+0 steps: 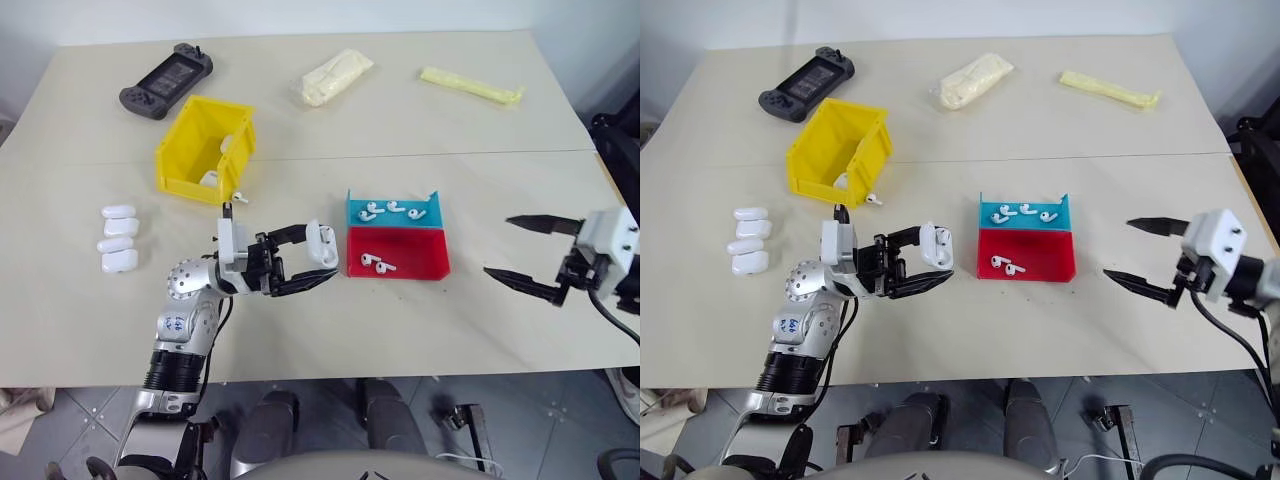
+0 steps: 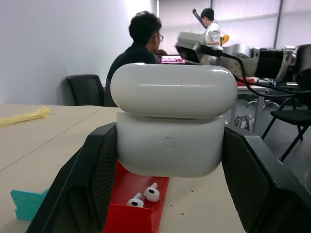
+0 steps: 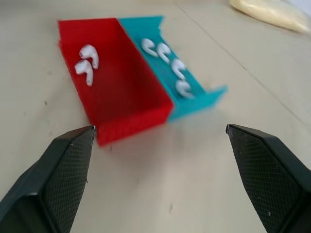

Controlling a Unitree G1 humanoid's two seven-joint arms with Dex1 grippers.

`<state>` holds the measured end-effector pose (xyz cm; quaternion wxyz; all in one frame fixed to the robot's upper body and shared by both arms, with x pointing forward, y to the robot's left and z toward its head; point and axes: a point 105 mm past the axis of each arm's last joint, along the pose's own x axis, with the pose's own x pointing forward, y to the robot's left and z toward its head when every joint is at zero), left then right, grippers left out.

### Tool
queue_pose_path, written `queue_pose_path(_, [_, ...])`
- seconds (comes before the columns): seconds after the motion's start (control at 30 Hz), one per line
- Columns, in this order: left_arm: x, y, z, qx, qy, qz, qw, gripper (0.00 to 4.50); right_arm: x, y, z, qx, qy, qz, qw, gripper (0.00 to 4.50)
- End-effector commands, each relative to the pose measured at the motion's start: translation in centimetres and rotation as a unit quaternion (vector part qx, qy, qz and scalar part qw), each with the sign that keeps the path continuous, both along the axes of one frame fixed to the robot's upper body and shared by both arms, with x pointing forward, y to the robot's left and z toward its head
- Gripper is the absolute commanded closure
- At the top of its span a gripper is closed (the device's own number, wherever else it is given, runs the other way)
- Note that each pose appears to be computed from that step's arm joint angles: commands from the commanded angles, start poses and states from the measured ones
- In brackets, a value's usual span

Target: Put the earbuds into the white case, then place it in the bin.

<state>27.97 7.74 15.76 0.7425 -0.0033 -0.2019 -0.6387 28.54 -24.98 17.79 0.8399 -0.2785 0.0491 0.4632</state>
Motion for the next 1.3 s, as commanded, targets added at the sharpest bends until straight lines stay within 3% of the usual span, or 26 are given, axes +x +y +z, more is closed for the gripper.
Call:
queue_pose_path(0.03, [-0.5, -0.8, 0.8, -0.005, -0.026, 0.002, 1.0, 1.7, 2.3, 2.2, 1.4, -0.076, 0.017, 0.021, 0.997, 0.02])
queue_pose_path(0.23, [-0.4, -1.8, 0.6, -0.006, -0.027, 0.001, 1.0, 1.7, 6.5, 5.7, 3.3, -0.146, 0.051, 0.032, 0.987, 0.02])
queue_pose_path(0.43, [-0.5, -2.8, 0.6, -0.011, -0.027, -0.008, 1.0, 1.7, 9.6, 7.0, 3.0, -0.244, 0.056, 0.044, 0.967, 0.02])
queue_pose_path(0.67, [-0.4, -3.2, 0.7, -0.022, -0.03, 0.001, 0.999, 1.7, 11.6, 7.4, 2.1, -0.31, 0.05, 0.057, 0.948, 0.02])
queue_pose_path(0.9, [-0.5, -2.9, 0.5, -0.026, -0.028, 0.013, 0.999, 1.7, 12.4, 7.7, 1.8, -0.325, 0.045, 0.062, 0.942, 0.02])
queue_pose_path(1.0, [-0.4, -2.9, 0.6, -0.026, -0.029, 0.017, 0.999, 1.7, 12.5, 8.1, 0.8, -0.332, 0.051, 0.074, 0.939, 0.6])
queue_pose_path(1.17, [-0.3, -2.8, 0.7, -0.027, -0.031, 0.021, 0.999, 1.7, 12.3, 9.1, -0.1, -0.356, 0.045, 0.106, 0.927, 2.39])
queue_pose_path(1.3, [-0.2, -2.8, 0.8, -0.028, -0.033, 0.021, 0.999, 1.7, 12.4, 9.5, -0.3, -0.376, 0.038, 0.119, 0.918, 2.55])
